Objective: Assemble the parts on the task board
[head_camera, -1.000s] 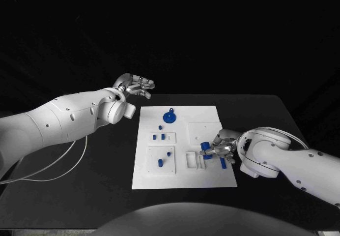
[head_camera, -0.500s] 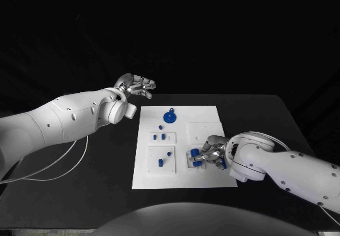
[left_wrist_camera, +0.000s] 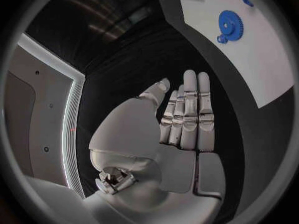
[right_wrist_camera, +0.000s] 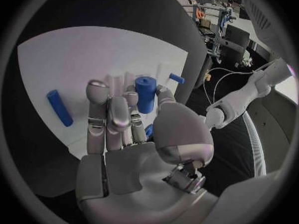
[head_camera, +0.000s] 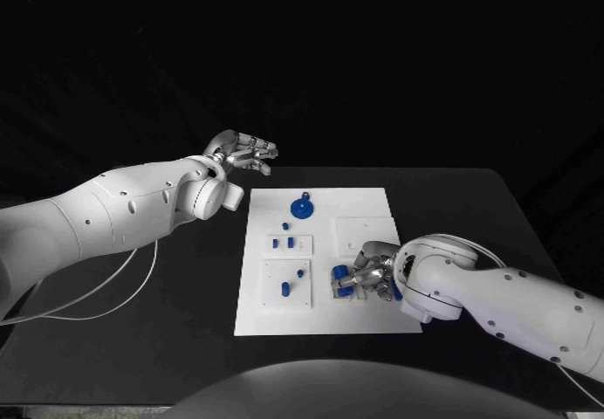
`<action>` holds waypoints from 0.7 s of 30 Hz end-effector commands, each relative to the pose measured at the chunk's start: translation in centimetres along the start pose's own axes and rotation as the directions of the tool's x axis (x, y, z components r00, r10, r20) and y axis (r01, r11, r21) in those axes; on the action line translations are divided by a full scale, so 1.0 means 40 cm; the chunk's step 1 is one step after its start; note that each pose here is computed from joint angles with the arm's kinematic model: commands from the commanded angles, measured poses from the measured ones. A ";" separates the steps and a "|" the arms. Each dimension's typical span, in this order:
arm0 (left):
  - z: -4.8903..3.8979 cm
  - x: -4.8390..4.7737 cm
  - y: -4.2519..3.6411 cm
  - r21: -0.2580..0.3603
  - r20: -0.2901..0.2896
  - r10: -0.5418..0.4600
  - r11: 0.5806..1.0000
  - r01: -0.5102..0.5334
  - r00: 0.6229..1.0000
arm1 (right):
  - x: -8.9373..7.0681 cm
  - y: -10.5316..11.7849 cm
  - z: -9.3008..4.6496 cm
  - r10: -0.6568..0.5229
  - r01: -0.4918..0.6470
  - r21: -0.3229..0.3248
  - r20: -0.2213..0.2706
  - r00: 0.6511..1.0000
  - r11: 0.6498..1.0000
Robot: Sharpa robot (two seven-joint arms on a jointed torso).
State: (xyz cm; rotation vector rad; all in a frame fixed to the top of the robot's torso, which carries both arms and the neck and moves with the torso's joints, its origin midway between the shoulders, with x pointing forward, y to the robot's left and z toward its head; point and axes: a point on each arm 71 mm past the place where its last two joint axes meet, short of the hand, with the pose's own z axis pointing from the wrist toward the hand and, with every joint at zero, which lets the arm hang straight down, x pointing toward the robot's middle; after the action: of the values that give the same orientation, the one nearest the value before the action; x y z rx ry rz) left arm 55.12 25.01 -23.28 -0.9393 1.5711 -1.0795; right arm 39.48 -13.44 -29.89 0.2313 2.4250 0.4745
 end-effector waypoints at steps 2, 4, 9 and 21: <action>0.000 0.006 -0.001 0.004 -0.015 -0.009 1.000 0.009 1.000 | 0.009 0.002 0.004 -0.020 0.020 0.023 -0.011 1.000 1.000; 0.000 0.006 -0.001 0.003 -0.015 -0.009 1.000 0.009 1.000 | 0.010 0.002 0.006 -0.022 0.023 0.026 -0.012 1.000 0.999; -0.001 0.005 -0.001 0.002 -0.015 -0.009 1.000 0.009 1.000 | 0.012 0.000 0.010 -0.033 0.033 0.032 -0.013 0.999 0.999; -0.002 0.003 0.000 0.000 -0.015 -0.009 1.000 0.009 1.000 | 0.016 0.000 0.010 -0.036 0.036 0.031 -0.011 0.999 0.999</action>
State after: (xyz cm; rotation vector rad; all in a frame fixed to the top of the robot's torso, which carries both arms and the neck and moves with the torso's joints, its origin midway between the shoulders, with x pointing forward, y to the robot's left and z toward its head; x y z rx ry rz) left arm 55.07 25.15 -23.29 -0.9413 1.5736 -1.0781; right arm 39.60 -13.11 -30.06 0.2100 2.4190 0.4657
